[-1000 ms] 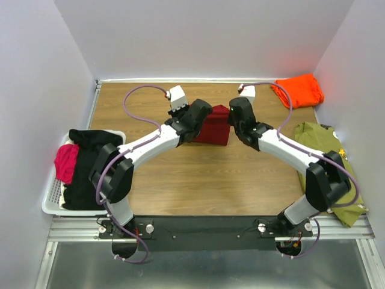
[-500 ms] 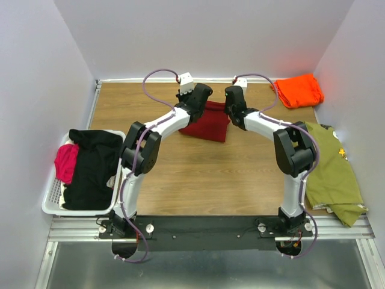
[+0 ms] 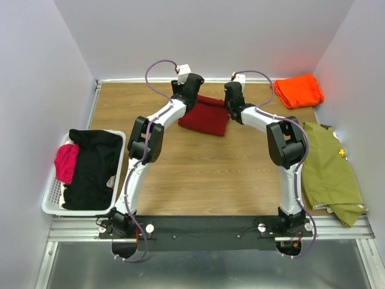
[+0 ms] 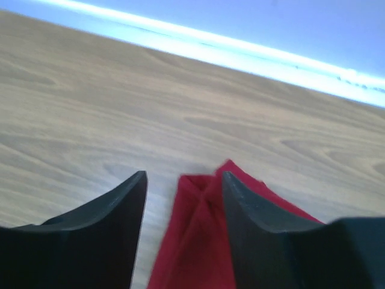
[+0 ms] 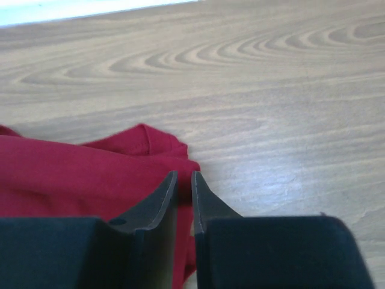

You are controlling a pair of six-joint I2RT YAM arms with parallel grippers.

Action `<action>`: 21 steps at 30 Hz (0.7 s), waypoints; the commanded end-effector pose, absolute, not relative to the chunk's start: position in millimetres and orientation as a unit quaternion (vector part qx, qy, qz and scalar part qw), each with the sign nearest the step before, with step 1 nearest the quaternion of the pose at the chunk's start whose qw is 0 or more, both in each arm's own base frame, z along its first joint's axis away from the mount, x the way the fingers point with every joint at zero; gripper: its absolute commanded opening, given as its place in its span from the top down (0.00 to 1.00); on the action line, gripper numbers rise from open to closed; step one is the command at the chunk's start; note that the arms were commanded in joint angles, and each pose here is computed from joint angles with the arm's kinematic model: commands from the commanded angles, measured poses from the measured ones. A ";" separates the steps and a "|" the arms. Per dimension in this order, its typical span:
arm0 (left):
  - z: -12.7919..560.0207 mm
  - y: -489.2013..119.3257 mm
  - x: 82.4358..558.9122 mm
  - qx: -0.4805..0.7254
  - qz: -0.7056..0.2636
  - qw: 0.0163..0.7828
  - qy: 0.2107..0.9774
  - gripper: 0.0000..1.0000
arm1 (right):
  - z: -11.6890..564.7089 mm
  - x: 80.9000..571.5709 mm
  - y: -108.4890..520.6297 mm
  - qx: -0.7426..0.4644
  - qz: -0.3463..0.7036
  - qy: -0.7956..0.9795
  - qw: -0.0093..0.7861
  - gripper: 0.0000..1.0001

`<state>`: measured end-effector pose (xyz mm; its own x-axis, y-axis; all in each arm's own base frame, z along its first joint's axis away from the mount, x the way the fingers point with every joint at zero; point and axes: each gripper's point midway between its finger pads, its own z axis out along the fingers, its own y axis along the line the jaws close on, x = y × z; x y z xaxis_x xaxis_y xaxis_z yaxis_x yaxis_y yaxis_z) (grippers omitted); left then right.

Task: Fold and stack the t-shirts
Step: Fold the long partially folded tshirt into a neat square

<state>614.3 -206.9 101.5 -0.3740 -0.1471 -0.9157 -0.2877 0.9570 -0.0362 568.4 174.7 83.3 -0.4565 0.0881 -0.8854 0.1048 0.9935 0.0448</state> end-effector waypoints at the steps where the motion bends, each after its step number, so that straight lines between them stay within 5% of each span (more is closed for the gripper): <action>1: 152.4 -188.8 624.2 -0.159 0.065 0.586 0.792 0.33 | 110.0 588.2 159.8 0.068 -0.027 0.835 0.545 0.68; 10: 180.1 -189.3 590.7 -0.143 0.024 0.585 0.798 0.32 | 148.0 576.2 168.2 0.075 0.020 0.827 0.556 0.58; 21: 136.7 -234.8 531.9 -0.037 -0.099 0.513 0.852 0.37 | 99.6 510.9 229.5 0.019 0.088 0.870 0.485 0.58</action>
<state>548.3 -208.4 150.2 -0.4059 -0.1789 -0.8963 -0.0993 0.9835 -0.1513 538.8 201.6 118.9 -0.4497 0.1188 -0.8852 0.0227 0.9923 0.1216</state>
